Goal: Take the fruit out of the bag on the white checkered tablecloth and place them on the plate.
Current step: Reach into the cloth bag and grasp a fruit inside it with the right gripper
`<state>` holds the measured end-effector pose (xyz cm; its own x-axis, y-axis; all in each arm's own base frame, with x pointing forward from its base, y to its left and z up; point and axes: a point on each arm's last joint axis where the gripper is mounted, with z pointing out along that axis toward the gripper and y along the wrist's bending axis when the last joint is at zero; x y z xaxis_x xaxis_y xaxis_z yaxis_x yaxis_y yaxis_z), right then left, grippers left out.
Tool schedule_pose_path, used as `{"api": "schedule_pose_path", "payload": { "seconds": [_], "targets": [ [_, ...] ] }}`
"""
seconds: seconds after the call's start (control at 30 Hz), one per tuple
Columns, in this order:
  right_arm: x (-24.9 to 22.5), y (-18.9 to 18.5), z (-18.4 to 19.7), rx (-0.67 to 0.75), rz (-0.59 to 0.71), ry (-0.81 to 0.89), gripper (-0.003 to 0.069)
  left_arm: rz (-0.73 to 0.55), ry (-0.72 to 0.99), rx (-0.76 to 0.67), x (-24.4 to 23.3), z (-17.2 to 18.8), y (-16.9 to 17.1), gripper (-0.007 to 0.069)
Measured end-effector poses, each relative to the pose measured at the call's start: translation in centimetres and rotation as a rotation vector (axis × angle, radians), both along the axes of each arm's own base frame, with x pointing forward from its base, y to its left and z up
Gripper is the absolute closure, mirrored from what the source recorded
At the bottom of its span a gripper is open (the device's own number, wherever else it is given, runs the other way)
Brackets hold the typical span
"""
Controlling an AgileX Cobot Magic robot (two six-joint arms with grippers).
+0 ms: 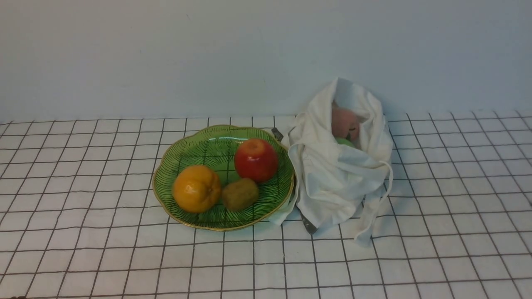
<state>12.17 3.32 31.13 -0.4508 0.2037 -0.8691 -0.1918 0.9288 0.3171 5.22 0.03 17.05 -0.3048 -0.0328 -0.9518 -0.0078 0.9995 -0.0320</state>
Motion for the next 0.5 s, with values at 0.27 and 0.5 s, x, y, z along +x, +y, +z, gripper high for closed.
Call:
{"api": "schedule_pose_path", "payload": {
  "seconds": [0.27,0.5],
  "targets": [
    [11.5,1.4,-0.4,-0.106,0.045,0.259,0.0650,0.000,0.000,0.000,0.0,0.0,0.0,0.0630],
    [19.4,3.4,-2.7,-0.155,0.117,0.374,0.0540,0.000,0.000,0.000,0.0,0.0,0.0,0.0630]
  ]
}}
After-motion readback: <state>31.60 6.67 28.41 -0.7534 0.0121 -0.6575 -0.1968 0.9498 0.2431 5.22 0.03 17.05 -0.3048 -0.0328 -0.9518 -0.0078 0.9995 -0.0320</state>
